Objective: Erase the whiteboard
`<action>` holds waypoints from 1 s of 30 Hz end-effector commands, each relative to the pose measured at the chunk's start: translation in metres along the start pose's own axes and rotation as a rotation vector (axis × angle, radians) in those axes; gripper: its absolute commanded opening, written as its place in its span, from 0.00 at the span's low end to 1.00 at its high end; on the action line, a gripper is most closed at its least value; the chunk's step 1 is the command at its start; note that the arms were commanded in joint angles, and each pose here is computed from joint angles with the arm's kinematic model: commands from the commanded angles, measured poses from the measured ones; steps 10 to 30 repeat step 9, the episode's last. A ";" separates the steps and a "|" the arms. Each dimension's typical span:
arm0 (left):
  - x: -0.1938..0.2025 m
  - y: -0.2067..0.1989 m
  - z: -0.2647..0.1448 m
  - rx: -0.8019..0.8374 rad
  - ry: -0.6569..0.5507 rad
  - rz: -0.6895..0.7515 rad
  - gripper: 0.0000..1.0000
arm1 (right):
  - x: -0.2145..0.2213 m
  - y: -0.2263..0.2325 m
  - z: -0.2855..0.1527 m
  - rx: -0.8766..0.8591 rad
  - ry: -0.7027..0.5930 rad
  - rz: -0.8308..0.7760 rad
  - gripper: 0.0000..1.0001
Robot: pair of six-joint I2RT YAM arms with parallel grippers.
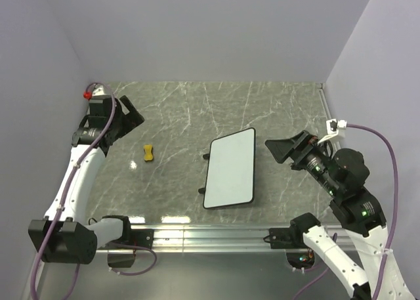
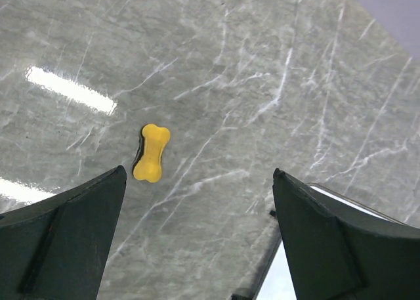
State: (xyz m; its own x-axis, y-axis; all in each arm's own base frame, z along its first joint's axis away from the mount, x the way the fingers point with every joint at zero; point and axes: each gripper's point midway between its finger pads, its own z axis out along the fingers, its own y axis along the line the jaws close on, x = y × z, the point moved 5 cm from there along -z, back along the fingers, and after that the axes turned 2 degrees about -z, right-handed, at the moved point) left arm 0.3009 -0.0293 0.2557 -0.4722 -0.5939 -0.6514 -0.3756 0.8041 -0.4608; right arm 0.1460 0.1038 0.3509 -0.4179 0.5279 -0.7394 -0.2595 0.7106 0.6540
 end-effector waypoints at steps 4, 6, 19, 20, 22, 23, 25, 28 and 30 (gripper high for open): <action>-0.024 -0.027 -0.046 0.041 -0.131 -0.003 0.99 | 0.012 -0.002 -0.013 -0.029 0.034 -0.025 1.00; -0.023 -0.034 -0.063 0.072 -0.157 0.010 0.99 | 0.021 -0.003 -0.018 -0.069 0.056 -0.033 0.97; -0.026 -0.036 -0.081 0.070 -0.205 0.027 0.99 | 0.025 -0.003 -0.029 -0.098 0.040 -0.047 0.98; -0.026 -0.036 -0.081 0.070 -0.205 0.027 0.99 | 0.025 -0.003 -0.029 -0.098 0.040 -0.047 0.98; -0.026 -0.036 -0.081 0.070 -0.205 0.027 0.99 | 0.025 -0.003 -0.029 -0.098 0.040 -0.047 0.98; -0.026 -0.036 -0.081 0.070 -0.205 0.027 0.99 | 0.025 -0.003 -0.029 -0.098 0.040 -0.047 0.98; -0.026 -0.036 -0.081 0.070 -0.205 0.027 0.99 | 0.025 -0.003 -0.029 -0.098 0.040 -0.047 0.98; -0.026 -0.036 -0.081 0.070 -0.205 0.027 0.99 | 0.025 -0.003 -0.029 -0.098 0.040 -0.047 0.98; -0.026 -0.036 -0.081 0.070 -0.205 0.027 0.99 | 0.025 -0.003 -0.029 -0.098 0.040 -0.047 0.98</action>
